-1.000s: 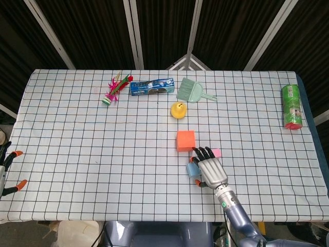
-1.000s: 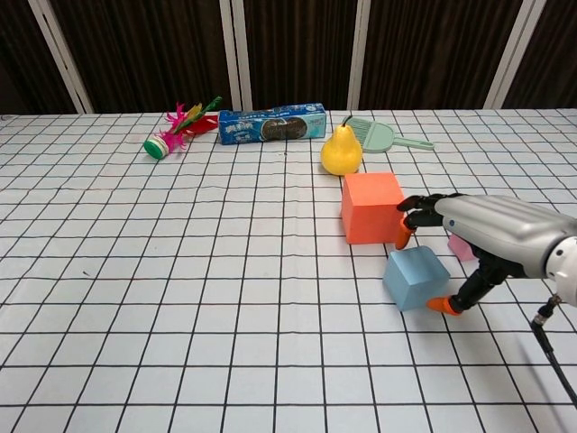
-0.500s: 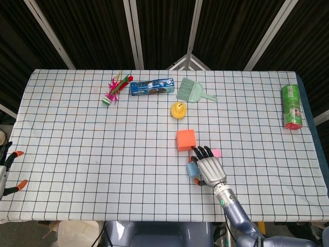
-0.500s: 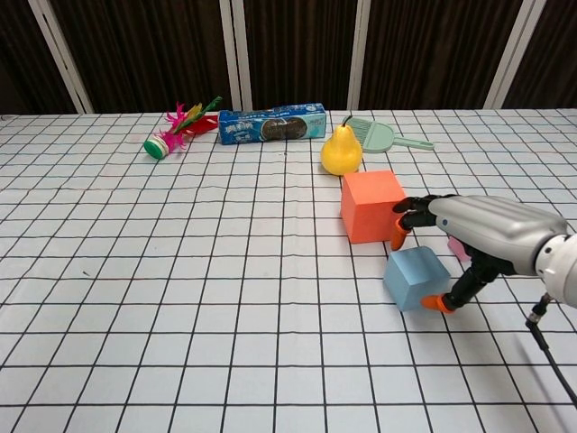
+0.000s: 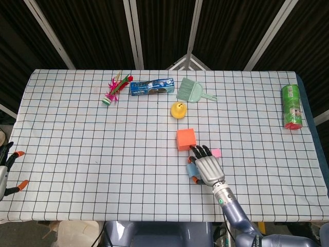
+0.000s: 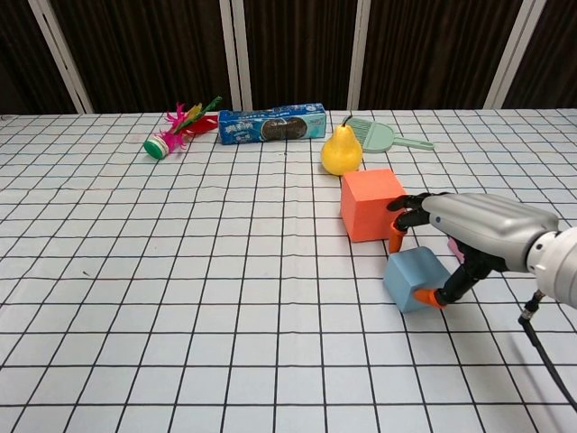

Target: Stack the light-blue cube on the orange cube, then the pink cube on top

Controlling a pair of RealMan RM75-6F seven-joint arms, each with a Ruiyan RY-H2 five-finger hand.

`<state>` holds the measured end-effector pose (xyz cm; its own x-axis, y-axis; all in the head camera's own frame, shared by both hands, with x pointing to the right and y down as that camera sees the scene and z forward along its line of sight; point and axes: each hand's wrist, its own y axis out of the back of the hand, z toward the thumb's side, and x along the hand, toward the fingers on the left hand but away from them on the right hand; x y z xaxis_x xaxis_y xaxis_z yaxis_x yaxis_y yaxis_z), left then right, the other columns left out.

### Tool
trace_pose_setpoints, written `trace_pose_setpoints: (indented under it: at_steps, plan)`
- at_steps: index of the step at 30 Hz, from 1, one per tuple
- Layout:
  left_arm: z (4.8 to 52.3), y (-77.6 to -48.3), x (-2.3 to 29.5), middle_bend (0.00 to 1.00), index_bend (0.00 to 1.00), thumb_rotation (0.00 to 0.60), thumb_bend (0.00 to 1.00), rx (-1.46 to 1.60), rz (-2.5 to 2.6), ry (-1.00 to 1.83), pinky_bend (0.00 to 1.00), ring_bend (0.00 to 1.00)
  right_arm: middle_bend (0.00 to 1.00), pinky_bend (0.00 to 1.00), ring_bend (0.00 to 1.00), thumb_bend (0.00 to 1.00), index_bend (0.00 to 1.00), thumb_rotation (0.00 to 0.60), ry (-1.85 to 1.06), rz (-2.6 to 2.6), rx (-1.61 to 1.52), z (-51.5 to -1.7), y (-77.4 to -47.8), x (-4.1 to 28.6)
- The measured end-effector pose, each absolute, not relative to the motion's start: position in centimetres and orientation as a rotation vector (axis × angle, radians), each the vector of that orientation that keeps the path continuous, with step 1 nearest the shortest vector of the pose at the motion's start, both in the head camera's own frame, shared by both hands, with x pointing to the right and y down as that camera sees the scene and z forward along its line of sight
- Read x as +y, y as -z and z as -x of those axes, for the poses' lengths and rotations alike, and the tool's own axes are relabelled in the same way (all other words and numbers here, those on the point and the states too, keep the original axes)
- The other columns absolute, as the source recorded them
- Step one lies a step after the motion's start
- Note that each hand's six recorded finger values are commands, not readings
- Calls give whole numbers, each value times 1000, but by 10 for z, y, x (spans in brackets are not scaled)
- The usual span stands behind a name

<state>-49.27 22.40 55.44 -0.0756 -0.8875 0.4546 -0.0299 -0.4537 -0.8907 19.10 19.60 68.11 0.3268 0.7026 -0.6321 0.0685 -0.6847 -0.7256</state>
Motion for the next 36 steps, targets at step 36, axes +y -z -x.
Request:
trace_pose_setpoints:
  at_steps: [36]
  plan:
    - [491,-555,225,16,221,600,206,1009,1546,1598,18,0,67,0,31,376,390,600,-1274,1850,-663,-155,-616,139]
